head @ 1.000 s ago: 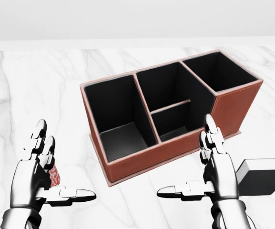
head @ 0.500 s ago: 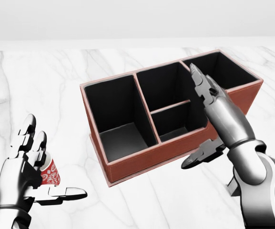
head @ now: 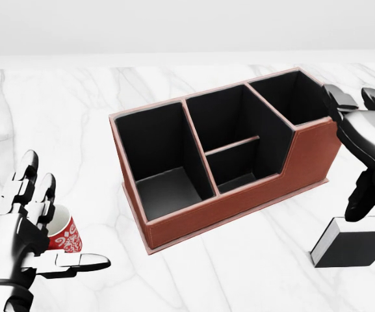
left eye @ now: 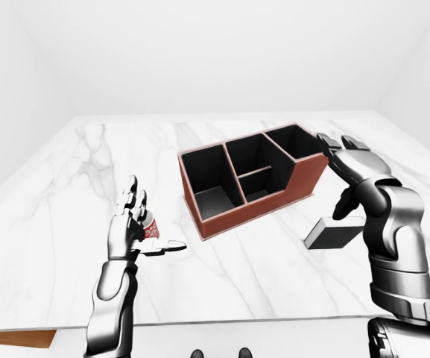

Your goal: Pick up the book and place it in the left compartment of the caddy.

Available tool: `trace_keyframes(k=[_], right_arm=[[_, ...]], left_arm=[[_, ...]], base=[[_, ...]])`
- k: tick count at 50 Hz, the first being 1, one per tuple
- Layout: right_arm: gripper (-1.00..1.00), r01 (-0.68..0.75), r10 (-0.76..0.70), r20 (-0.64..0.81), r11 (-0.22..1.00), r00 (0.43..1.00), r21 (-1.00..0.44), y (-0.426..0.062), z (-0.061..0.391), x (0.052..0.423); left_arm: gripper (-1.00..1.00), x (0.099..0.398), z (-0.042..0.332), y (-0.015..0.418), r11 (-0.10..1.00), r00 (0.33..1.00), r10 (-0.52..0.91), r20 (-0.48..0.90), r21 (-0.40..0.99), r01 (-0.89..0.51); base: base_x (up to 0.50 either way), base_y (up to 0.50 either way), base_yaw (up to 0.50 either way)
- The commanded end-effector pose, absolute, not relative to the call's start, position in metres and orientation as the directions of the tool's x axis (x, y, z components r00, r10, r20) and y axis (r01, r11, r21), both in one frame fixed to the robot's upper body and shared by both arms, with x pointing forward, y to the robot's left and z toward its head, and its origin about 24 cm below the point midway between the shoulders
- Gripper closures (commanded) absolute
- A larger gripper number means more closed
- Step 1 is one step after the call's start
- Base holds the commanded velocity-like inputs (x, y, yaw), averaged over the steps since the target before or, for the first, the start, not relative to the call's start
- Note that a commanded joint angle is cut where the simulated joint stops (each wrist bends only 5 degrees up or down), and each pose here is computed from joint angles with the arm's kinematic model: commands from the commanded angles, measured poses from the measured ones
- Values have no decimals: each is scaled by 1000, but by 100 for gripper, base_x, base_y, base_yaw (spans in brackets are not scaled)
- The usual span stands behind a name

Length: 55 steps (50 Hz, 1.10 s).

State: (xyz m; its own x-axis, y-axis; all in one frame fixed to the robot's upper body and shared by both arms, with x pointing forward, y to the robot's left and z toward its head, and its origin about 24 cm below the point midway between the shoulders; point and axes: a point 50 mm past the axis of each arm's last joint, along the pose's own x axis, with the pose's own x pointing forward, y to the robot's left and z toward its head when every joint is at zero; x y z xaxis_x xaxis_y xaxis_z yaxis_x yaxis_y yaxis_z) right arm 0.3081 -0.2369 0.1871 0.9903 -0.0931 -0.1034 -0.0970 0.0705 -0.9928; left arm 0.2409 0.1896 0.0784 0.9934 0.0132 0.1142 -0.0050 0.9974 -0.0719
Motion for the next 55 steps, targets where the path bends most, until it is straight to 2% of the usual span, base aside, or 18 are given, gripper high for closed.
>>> trace_keyframes(k=[1,24,36,50,55], right_arm=[[-100,-97,-243,-92,-9,966,-995,-267,188,294],[-100,-370,-250,-386,111,888,-923,-277,112,294],[-100,-436,-233,-462,156,856,-887,-281,97,300],[-100,-542,-226,-592,249,773,-803,-295,77,317],[-100,-541,-227,-598,270,769,-797,-297,71,323]], left_arm=[[-100,239,81,190,997,992,10,125,-74,0],[-100,241,77,188,998,994,-1,107,-69,9],[-100,240,77,188,998,994,-3,110,-68,10],[-100,239,78,187,998,994,-4,113,-64,11],[-100,239,77,187,998,994,-4,110,-64,11]], base=[[0,0,0],[0,0,0],[0,0,0],[0,0,0],[0,0,0]])
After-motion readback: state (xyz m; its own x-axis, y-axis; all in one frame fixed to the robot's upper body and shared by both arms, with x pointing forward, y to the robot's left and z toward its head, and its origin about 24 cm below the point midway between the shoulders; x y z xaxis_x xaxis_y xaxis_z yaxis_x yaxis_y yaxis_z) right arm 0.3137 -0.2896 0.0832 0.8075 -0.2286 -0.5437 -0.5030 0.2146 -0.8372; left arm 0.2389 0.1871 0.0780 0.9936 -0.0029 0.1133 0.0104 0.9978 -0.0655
